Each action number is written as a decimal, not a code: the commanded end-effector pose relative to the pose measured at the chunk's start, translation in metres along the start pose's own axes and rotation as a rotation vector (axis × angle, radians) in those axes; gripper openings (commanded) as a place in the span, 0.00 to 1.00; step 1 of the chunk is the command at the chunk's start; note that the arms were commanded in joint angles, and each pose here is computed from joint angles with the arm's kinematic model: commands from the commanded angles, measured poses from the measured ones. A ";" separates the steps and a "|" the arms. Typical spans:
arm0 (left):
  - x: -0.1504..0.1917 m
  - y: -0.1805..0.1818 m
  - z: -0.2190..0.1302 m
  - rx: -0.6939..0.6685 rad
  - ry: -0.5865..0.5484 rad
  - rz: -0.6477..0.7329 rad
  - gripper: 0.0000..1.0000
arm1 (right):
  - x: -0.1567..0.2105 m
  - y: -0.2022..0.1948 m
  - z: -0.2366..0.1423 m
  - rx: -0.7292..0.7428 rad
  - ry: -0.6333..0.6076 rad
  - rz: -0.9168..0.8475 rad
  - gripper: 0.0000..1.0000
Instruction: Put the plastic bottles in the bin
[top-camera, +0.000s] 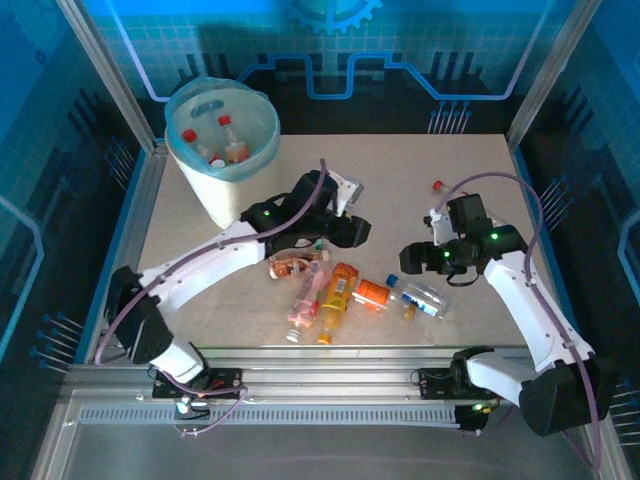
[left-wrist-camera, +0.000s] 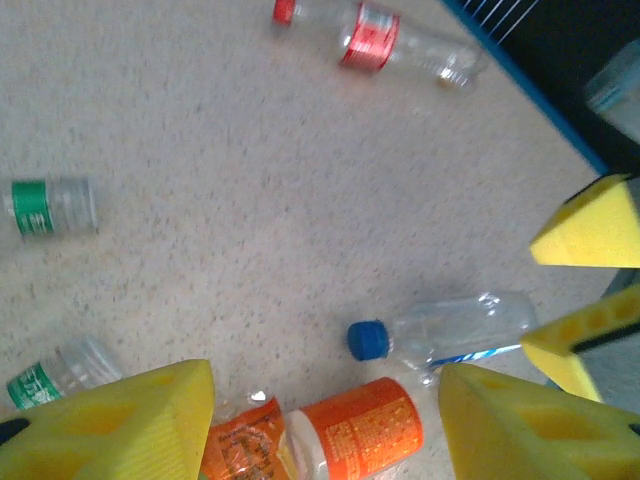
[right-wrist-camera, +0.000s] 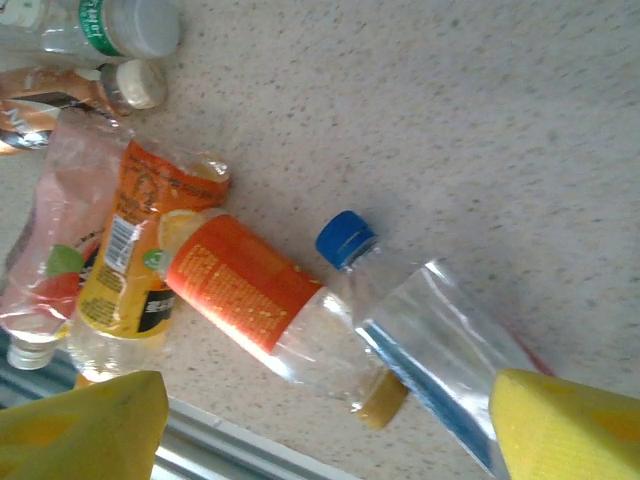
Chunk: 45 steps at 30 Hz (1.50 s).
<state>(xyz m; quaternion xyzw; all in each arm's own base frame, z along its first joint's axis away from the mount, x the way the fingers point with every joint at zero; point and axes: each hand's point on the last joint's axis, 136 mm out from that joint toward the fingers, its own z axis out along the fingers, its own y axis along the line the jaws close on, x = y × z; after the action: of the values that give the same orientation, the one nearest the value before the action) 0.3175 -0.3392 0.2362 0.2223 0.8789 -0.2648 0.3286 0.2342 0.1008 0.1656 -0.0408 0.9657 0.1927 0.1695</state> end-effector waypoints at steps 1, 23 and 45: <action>0.000 0.007 0.007 -0.056 0.044 -0.036 0.62 | -0.012 0.026 0.005 -0.145 -0.023 0.010 0.82; 0.057 0.041 -0.001 -0.132 0.211 -0.094 0.62 | 0.037 0.052 0.080 0.019 0.205 -0.244 0.73; 0.051 0.064 -0.019 -0.174 0.148 -0.166 0.62 | 0.063 0.044 0.128 0.239 0.306 -0.412 0.75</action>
<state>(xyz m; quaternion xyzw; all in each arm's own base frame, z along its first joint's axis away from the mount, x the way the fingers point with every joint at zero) 0.3102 -0.2711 0.1872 0.1492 0.9375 -0.1918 0.2493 0.2106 0.1930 0.0570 -0.2382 0.9675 0.0550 0.0649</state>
